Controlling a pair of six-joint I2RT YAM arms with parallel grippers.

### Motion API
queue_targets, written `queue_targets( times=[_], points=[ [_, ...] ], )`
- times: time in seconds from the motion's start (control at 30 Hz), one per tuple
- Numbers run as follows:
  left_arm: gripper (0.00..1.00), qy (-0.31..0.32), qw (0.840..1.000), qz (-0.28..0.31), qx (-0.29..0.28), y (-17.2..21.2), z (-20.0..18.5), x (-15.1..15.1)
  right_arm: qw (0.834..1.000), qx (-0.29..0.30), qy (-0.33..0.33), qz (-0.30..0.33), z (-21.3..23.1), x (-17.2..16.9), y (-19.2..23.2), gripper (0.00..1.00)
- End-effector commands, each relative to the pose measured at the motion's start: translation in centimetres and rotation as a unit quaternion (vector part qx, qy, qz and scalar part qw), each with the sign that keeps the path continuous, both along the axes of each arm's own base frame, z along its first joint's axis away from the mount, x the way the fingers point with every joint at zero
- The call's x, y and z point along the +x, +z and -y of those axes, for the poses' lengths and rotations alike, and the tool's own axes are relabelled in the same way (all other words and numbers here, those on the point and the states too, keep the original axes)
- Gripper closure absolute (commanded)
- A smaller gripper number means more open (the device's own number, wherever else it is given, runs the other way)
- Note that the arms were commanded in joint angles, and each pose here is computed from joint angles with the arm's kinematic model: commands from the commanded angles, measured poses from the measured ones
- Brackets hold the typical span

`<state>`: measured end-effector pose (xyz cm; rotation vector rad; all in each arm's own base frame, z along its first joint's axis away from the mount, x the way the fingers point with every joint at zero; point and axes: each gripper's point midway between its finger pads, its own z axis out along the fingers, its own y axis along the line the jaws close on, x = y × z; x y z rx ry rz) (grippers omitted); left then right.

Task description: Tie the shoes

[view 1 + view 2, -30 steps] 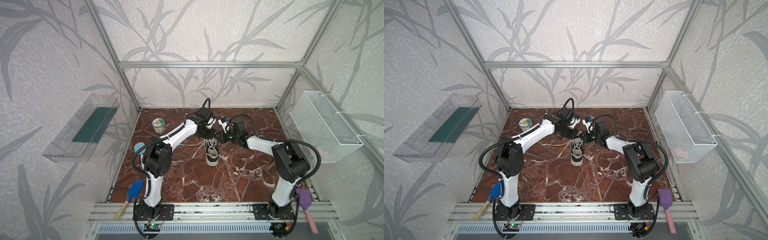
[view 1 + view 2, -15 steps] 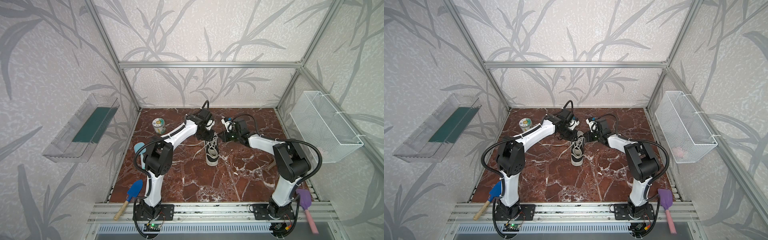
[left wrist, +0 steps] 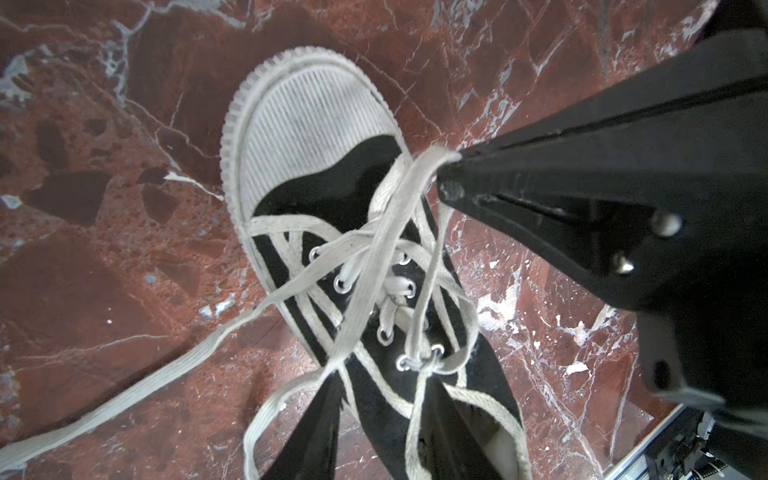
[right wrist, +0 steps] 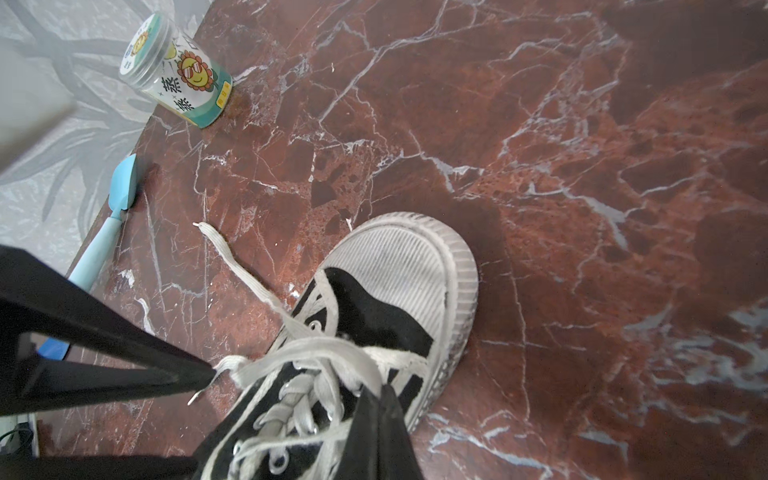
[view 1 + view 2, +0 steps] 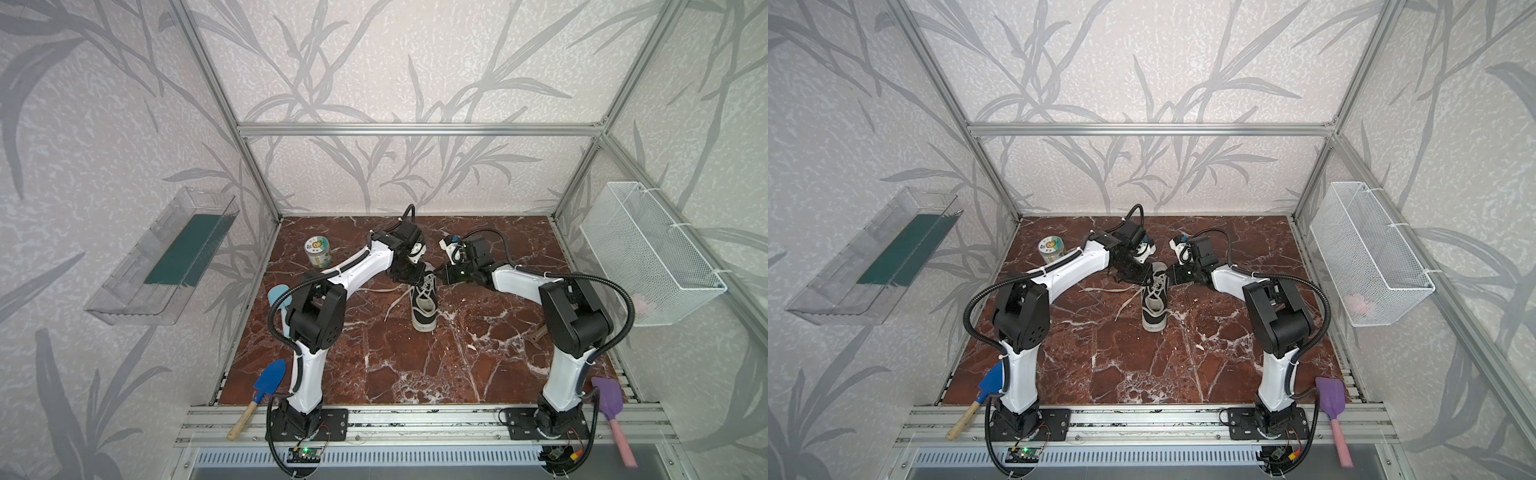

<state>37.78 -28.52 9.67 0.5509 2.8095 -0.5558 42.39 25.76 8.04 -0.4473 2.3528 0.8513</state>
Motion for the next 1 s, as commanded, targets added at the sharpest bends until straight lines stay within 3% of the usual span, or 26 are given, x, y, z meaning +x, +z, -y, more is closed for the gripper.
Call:
queue_targets(
  times=[0.0,0.23,0.43,0.53,0.83,0.97],
  points=[
    [0.63,0.003,1.0,-0.016,0.007,-1.4,-0.6,-0.4,1.0,0.004,0.005,-0.019,-0.2,0.0,-0.4,1.0],
    [0.63,0.01,1.0,0.002,0.029,-2.3,-1.7,0.2,1.0,0.009,0.01,-0.026,-0.4,-0.1,-0.5,1.0],
    [0.63,0.013,0.999,0.039,-0.004,-1.8,-1.4,1.5,1.0,0.01,0.011,-0.027,-0.5,0.0,-0.6,1.0],
    [0.64,0.012,1.0,0.023,-0.001,-2.4,-1.4,1.6,0.999,0.011,0.011,-0.03,-0.5,0.0,-0.7,1.0],
    [0.96,0.008,1.0,0.013,-0.002,-2.3,-1.6,0.9,0.999,0.01,0.011,-0.028,-0.5,0.1,-0.5,1.0],
    [1.0,0.011,1.0,0.028,-0.01,-0.5,-1.9,0.3,0.999,0.009,0.009,-0.029,-0.5,0.2,-0.6,1.0]
  ],
)
